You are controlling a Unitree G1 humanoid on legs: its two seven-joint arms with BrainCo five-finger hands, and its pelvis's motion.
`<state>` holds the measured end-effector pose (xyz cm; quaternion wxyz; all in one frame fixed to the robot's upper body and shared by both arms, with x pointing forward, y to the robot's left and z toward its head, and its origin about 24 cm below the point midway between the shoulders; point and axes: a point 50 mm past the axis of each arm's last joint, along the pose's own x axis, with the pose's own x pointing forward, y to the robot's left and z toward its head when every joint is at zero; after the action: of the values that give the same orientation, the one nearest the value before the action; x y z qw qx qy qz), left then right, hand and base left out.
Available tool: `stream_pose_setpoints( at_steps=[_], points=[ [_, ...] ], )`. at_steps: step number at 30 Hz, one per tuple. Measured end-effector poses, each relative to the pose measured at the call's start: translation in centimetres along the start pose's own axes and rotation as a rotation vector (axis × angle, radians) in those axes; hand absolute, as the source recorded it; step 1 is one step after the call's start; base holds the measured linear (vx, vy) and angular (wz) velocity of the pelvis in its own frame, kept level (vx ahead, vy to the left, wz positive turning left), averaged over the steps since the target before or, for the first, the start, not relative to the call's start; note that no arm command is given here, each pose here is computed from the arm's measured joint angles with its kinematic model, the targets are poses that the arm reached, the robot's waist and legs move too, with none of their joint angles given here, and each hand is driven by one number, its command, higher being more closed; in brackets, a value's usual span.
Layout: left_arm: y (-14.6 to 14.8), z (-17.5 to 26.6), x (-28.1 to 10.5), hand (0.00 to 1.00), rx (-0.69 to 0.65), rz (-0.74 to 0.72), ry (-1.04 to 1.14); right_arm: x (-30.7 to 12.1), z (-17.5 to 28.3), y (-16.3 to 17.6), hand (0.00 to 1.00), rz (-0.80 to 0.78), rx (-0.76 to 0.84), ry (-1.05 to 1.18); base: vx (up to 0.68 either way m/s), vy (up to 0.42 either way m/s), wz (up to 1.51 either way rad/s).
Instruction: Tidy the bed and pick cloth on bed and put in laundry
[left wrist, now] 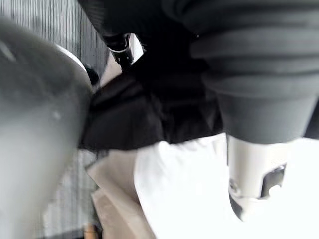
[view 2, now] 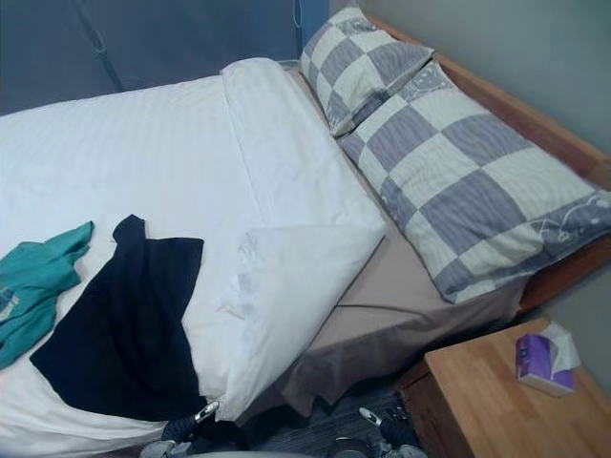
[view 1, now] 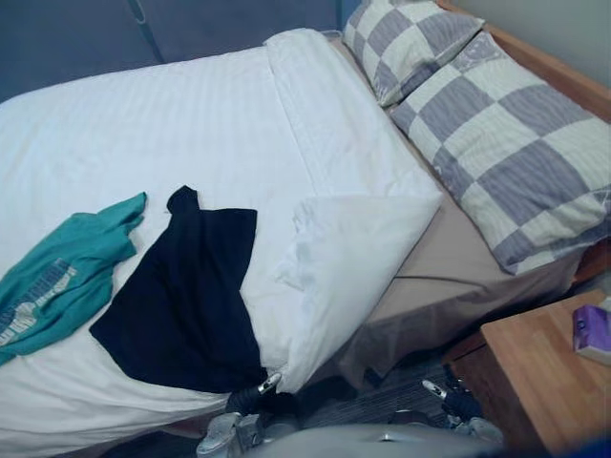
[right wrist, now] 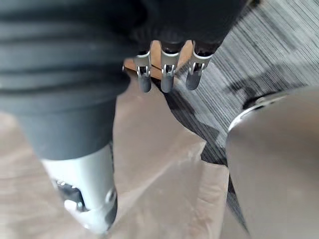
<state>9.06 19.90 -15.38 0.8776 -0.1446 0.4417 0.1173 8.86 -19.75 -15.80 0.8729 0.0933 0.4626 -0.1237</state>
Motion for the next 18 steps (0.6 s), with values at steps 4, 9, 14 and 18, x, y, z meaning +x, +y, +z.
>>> stream_pose_setpoints(
  at_steps=[4, 9, 14, 18],
  points=[
    [0.8, 0.5, 0.0, 0.0, -0.026, 0.082, -0.02, 0.0, -0.5, 0.4, 0.0, 0.006, 0.016, 0.035, 0.02, 0.036, 0.62],
    [0.4, 0.7, 0.3, 0.0, 0.0, 0.165, -0.006, 0.0, -0.1, -0.9, 0.0, -0.023, 0.031, 0.02, 0.01, 0.152, 0.17],
    [-0.1, 0.3, 0.5, 0.0, 0.109, 0.119, 0.04, -0.2, -0.5, -1.2, 0.0, -0.053, 0.096, 0.04, -0.03, 0.146, 0.32],
    [-0.4, 0.7, 0.7, 0.0, 0.226, 0.069, 0.035, -0.5, -1.6, -0.7, 0.0, -0.068, 0.188, 0.064, -0.02, 0.041, 0.34]
  ],
)
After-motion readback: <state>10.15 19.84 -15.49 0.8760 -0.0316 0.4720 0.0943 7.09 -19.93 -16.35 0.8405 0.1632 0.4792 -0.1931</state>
